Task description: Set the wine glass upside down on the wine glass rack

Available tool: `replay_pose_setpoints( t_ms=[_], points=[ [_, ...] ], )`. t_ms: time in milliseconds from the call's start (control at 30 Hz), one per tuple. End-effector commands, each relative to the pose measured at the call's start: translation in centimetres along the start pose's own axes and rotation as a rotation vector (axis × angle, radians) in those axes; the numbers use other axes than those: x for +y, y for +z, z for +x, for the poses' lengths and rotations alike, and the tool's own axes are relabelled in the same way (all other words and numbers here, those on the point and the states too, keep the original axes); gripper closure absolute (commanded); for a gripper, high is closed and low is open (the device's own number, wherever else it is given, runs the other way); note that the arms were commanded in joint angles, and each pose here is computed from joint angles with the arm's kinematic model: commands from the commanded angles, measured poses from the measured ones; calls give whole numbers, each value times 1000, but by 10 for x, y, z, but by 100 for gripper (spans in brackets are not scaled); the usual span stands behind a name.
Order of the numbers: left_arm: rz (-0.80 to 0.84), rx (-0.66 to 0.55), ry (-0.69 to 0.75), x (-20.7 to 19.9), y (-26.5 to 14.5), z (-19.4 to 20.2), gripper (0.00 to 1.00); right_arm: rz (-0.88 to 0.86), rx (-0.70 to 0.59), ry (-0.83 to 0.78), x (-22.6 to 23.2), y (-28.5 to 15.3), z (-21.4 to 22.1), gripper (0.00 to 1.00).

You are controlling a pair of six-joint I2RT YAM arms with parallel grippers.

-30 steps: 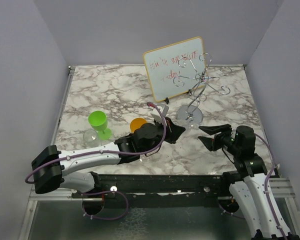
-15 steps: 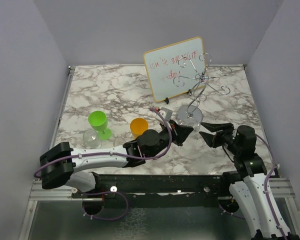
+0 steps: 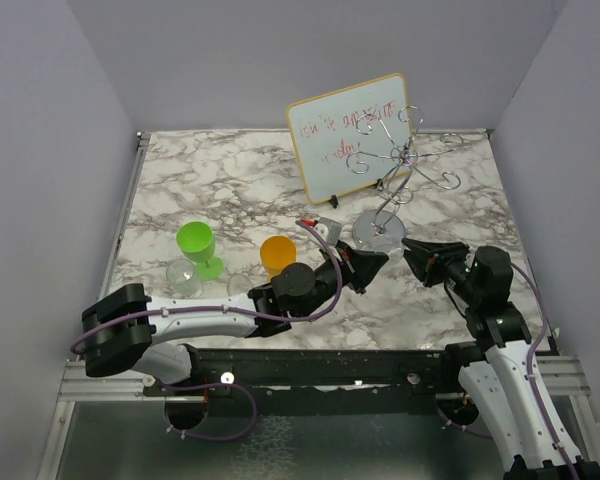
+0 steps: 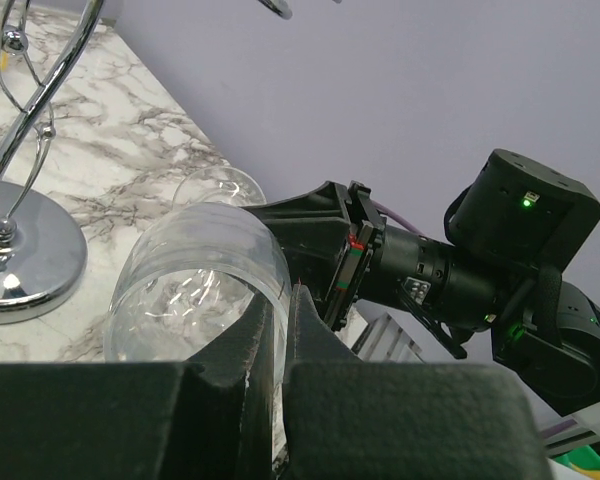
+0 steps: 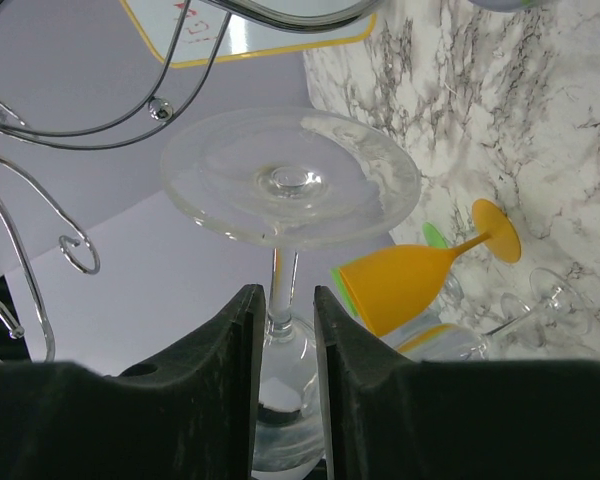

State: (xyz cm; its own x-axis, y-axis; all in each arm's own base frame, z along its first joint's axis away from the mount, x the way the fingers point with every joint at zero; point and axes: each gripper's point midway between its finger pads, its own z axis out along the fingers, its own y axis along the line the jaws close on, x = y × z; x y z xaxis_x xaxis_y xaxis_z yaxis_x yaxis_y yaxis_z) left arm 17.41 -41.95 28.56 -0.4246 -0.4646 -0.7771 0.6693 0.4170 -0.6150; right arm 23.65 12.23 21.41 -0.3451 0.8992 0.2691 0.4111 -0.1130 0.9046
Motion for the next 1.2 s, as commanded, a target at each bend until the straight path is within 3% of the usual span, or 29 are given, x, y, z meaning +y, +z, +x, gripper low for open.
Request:
replay_pose_setpoints(
  t_ms=[0, 433, 567, 633, 767, 867, 1167],
  points=[
    [71, -31, -20, -17, 2, -5, 100, -35, -15, -16, 9, 3, -3, 67],
    [69, -9, 12, -19, 13, 11, 100, -25, 28, -36, 15, -1, 6, 77],
    [73, 2, 14, -18, 12, 15, 98, -30, 40, -47, 15, 1, 7, 95],
    [67, 3, 11, -17, 10, 16, 88, -35, 30, -68, 16, 2, 6, 99],
    [34, -17, -16, -8, 1, 10, 52, -58, -30, -187, 23, 3, -3, 100],
    [8, -41, -23, 0, -14, 2, 33, -96, -64, -319, 28, 4, -8, 99],
    [-81, -94, -10, 22, -59, -32, 10, -259, -185, -759, 48, -15, -15, 99]
  ],
)
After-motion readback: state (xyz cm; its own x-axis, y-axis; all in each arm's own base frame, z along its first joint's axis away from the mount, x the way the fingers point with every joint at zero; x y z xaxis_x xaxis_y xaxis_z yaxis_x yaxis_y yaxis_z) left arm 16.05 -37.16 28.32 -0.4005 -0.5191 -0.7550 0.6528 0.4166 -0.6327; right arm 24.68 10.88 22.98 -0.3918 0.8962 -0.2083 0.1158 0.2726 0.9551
